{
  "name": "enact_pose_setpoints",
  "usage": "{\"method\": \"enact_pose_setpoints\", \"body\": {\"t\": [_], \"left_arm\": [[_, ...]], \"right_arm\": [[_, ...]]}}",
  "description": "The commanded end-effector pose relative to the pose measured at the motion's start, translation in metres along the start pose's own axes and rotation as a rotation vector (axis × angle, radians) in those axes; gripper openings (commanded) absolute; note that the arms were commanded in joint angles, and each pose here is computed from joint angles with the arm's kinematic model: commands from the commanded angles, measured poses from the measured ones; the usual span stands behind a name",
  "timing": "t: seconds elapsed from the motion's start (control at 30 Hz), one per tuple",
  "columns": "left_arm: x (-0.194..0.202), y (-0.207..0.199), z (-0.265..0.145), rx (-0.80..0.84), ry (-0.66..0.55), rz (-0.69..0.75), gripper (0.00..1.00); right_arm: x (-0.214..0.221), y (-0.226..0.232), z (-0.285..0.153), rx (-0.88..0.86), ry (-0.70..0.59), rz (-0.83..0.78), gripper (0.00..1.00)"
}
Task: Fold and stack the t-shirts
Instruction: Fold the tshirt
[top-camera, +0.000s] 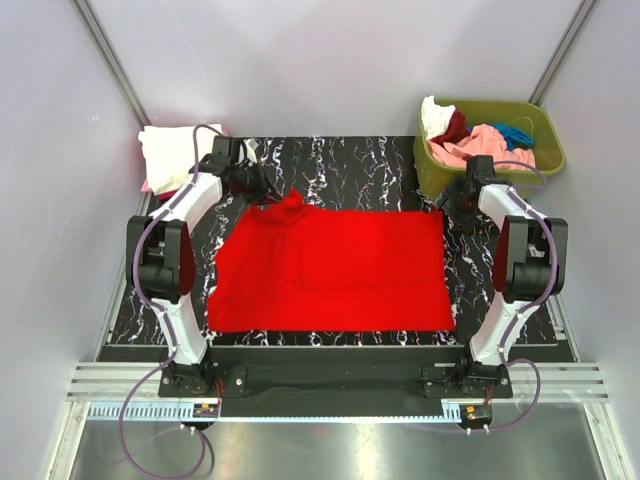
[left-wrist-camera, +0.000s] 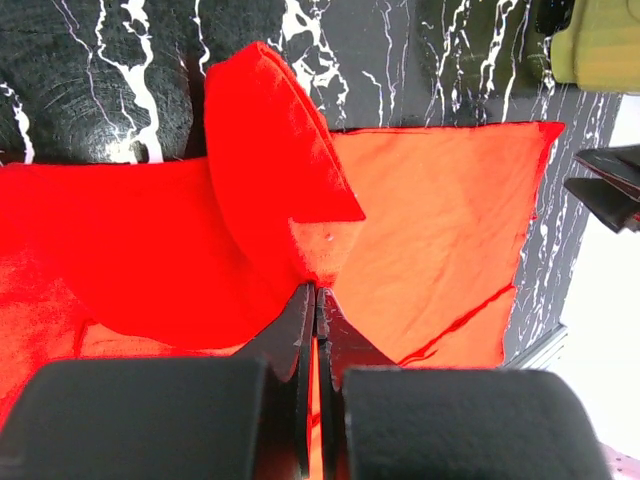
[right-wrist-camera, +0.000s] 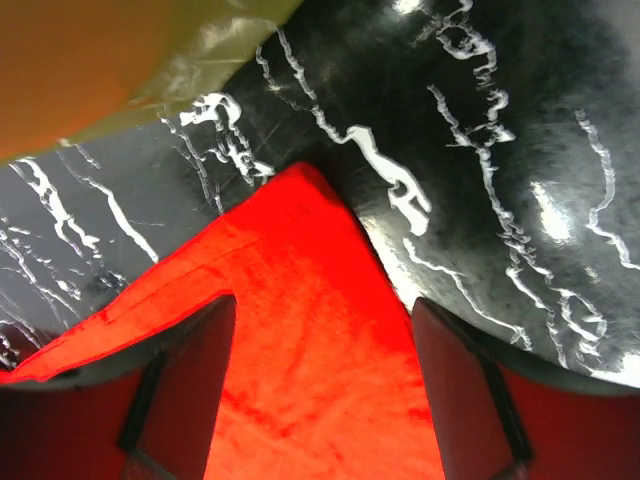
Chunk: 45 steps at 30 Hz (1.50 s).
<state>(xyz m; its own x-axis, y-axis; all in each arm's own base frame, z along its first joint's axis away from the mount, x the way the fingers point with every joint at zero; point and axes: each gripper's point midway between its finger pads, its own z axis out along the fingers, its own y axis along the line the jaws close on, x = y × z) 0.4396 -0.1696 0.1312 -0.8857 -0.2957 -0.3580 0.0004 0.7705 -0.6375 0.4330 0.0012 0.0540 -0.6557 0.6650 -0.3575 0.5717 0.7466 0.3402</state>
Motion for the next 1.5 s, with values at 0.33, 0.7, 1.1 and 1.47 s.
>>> {"method": "enact_pose_setpoints", "body": {"t": [0.33,0.7,1.1,1.47], "left_arm": [[-0.013,-0.038,-0.033,0.101,-0.084,0.085,0.0],[-0.001,-0.032,-0.032,0.102,-0.07,0.075,0.0],[0.013,-0.042,-0.051,0.117,-0.079,0.088,0.0],[0.029,-0.009,-0.104,0.044,-0.135,0.073,0.0]], "right_arm": [[-0.004,0.003,0.052,-0.009,0.031,-0.013,0.63],[0.016,0.0,0.048,0.025,0.07,-0.031,0.69],[0.017,-0.004,-0.034,-0.099,-0.142,-0.016,0.76],[0.002,0.003,0.0,-0.073,-0.117,-0.082,0.77]]}}
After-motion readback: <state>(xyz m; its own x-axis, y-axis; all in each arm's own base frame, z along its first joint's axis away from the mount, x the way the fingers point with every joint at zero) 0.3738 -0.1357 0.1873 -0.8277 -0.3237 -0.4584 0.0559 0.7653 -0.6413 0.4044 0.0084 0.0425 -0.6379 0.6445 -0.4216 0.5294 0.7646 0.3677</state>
